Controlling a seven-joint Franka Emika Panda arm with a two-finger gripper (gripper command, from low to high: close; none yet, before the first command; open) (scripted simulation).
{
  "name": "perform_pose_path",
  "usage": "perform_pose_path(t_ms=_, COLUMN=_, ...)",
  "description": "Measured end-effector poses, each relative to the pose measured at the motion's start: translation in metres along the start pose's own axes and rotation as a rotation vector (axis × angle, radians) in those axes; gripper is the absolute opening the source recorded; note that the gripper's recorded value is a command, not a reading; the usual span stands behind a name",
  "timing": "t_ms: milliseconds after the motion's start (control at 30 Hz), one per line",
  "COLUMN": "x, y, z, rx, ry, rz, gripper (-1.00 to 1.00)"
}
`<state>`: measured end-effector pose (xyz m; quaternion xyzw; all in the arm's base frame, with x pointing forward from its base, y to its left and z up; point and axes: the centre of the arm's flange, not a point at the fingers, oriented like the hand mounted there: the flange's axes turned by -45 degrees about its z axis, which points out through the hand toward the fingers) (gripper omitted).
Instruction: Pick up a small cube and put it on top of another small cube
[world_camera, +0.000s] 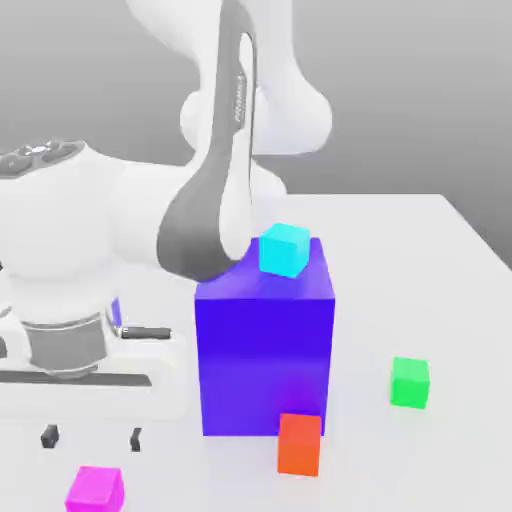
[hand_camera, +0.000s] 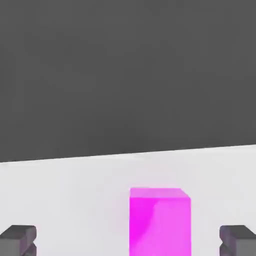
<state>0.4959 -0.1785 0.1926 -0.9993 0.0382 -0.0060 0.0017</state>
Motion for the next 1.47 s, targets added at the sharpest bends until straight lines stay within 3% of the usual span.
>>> perform_pose_path(t_ms=100, x=-0.002, y=0.003, z=0.044, rx=-0.005, ry=-0.01, rz=0.0, gripper=0.0)
perform_pose_path(t_ms=133, x=-0.003, y=0.003, z=0.057, rx=-0.005, ry=-0.011, rz=0.001, gripper=-1.0)
perform_pose_path(t_ms=333, x=-0.003, y=0.003, z=0.064, rx=-0.004, ry=-0.012, rz=0.001, gripper=-1.0)
perform_pose_path(t_ms=500, x=-0.003, y=0.002, z=0.012, rx=-0.003, ry=-0.012, rz=-0.002, gripper=-1.0)
perform_pose_path(t_ms=767, x=-0.039, y=-0.186, z=-0.019, rx=0.078, ry=-0.024, rz=-0.354, gripper=-1.0)
perform_pose_path(t_ms=1000, x=-0.146, y=-0.346, z=-0.044, rx=0.067, ry=-0.028, rz=-0.784, gripper=-1.0)
perform_pose_path(t_ms=1133, x=-0.211, y=-0.383, z=-0.052, rx=0.019, ry=-0.018, rz=-0.966, gripper=-1.0)
perform_pose_path(t_ms=1367, x=-0.225, y=-0.388, z=0.006, rx=0.001, ry=-0.013, rz=-1.005, gripper=-1.0)
perform_pose_path(t_ms=1400, x=-0.226, y=-0.387, z=0.011, rx=0.001, ry=-0.013, rz=-1.006, gripper=1.0)
perform_pose_path(t_ms=1467, x=-0.226, y=-0.387, z=0.011, rx=0.001, ry=-0.013, rz=-1.006, gripper=1.0)
